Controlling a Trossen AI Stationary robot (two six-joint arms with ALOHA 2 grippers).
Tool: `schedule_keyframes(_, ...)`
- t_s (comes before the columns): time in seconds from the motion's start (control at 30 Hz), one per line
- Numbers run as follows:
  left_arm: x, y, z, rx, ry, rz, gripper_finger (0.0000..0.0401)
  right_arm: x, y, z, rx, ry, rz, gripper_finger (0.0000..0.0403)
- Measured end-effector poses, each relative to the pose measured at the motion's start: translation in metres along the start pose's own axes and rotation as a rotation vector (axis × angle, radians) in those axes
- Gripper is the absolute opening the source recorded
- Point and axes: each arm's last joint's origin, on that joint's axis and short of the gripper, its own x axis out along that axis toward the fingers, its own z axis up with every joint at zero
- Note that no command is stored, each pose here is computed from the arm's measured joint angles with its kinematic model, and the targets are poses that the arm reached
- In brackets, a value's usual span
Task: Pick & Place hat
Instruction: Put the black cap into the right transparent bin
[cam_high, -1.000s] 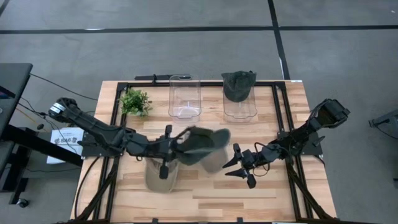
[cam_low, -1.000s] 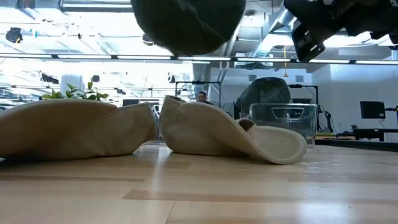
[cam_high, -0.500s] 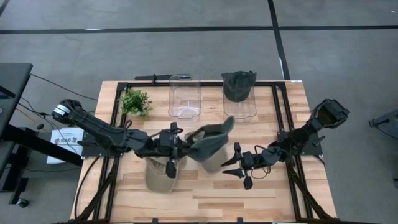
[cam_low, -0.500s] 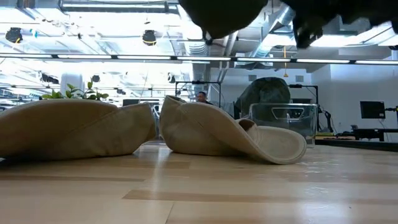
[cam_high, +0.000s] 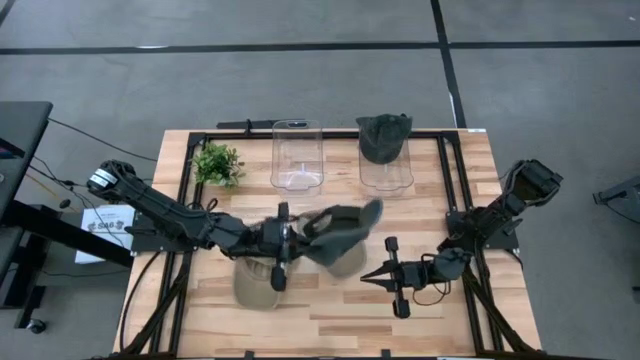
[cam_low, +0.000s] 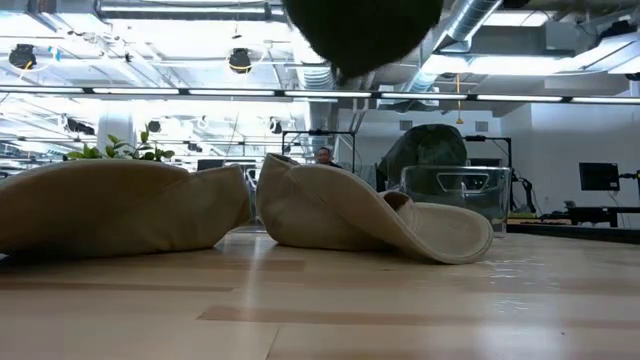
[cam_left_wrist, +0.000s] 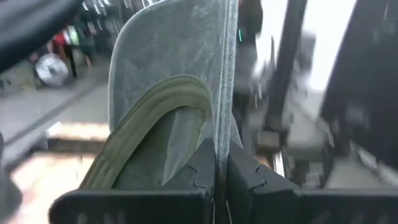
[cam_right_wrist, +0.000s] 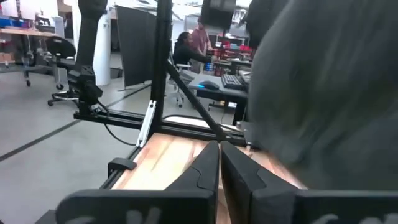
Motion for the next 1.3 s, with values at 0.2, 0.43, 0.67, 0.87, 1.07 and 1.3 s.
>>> schedule_keyframes(0.2, -0.007, -0.007, -0.03, 0.111, 0.269, -0.069, 0.0013, -0.003, 0.006, 0.002, -0.01, -0.005, 0.022, 0.0012)
schedule_keyframes(0.43, -0.017, -0.013, -0.058, 0.357, 0.343, -0.147, 0.0013, -0.003, 0.005, 0.001, 0.087, -0.004, 0.022, 0.0009)
schedule_keyframes(0.67, -0.03, -0.018, -0.081, 0.693, 0.425, -0.158, 0.0014, 0.001, -0.002, 0.001, 0.287, -0.007, -0.005, 0.0016)
schedule_keyframes(0.87, -0.037, -0.022, -0.087, 0.814, 0.472, -0.103, 0.0017, 0.008, -0.013, -0.002, 0.52, -0.008, -0.055, 0.0033)
schedule_keyframes(1.07, -0.045, -0.035, -0.088, 0.882, 0.451, -0.149, 0.0018, 0.019, -0.04, -0.008, 0.781, 0.009, -0.115, 0.0062)
schedule_keyframes(1.3, -0.057, -0.048, -0.095, 0.876, 0.484, -0.325, 0.0016, 0.026, -0.075, -0.02, 1.01, 0.171, -0.074, 0.0086)
